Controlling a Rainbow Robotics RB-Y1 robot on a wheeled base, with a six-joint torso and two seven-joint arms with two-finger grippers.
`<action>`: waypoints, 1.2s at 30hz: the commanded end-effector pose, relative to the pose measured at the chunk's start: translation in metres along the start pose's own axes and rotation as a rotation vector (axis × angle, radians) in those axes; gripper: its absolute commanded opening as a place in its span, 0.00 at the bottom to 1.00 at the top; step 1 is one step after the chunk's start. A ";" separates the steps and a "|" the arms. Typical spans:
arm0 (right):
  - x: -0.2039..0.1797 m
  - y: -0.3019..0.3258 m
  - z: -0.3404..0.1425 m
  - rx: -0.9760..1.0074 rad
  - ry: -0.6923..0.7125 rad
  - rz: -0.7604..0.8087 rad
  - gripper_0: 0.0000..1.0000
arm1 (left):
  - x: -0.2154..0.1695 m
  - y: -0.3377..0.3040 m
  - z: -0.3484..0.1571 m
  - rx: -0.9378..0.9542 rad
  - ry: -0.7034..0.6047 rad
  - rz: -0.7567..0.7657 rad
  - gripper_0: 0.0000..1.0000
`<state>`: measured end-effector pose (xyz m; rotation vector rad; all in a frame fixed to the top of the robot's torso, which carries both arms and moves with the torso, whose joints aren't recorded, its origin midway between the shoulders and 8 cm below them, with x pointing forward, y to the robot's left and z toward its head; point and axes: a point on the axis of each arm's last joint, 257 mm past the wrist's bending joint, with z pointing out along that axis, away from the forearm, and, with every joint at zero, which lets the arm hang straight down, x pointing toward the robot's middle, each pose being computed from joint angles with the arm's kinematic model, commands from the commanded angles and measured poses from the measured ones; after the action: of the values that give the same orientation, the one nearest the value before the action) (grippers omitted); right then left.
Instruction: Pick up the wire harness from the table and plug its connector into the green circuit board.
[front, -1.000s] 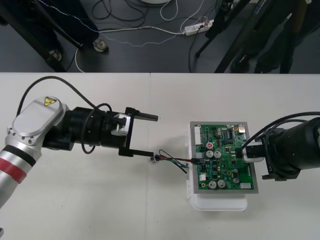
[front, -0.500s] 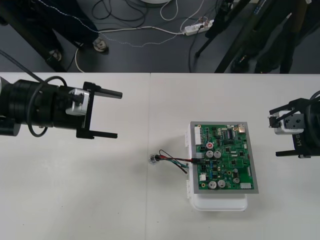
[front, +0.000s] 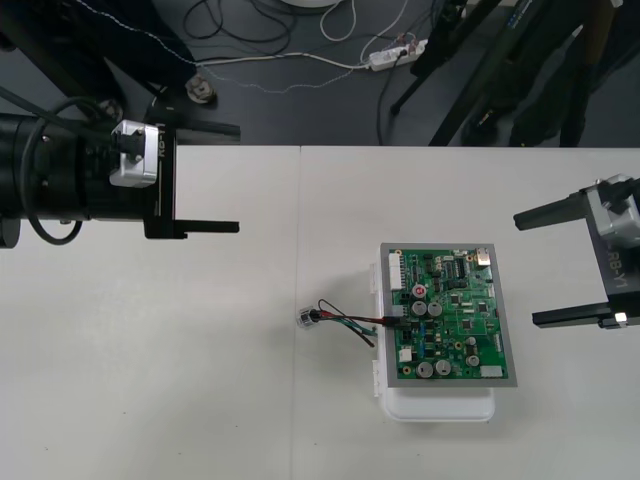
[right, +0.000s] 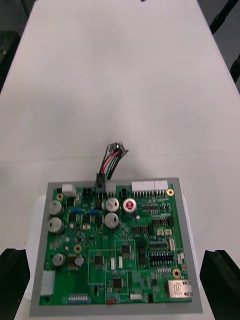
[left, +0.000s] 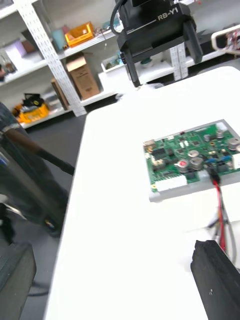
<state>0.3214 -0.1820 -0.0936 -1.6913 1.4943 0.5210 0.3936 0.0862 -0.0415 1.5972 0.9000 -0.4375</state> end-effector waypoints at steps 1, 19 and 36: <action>-0.034 -0.018 -0.015 0.066 -0.104 -0.026 1.00 | -0.033 0.005 -0.006 0.022 0.001 -0.005 0.91; -0.092 0.005 -0.030 -0.004 -0.403 0.087 1.00 | -0.077 -0.001 -0.013 0.049 0.030 0.124 0.91; -0.086 0.004 -0.037 0.006 -0.352 0.050 1.00 | -0.059 -0.007 -0.027 0.081 0.021 -0.003 0.92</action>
<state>0.2887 -0.1465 -0.0170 -1.4492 1.2925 0.8615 0.3467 0.0898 -0.0078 1.6900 0.9295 -0.4307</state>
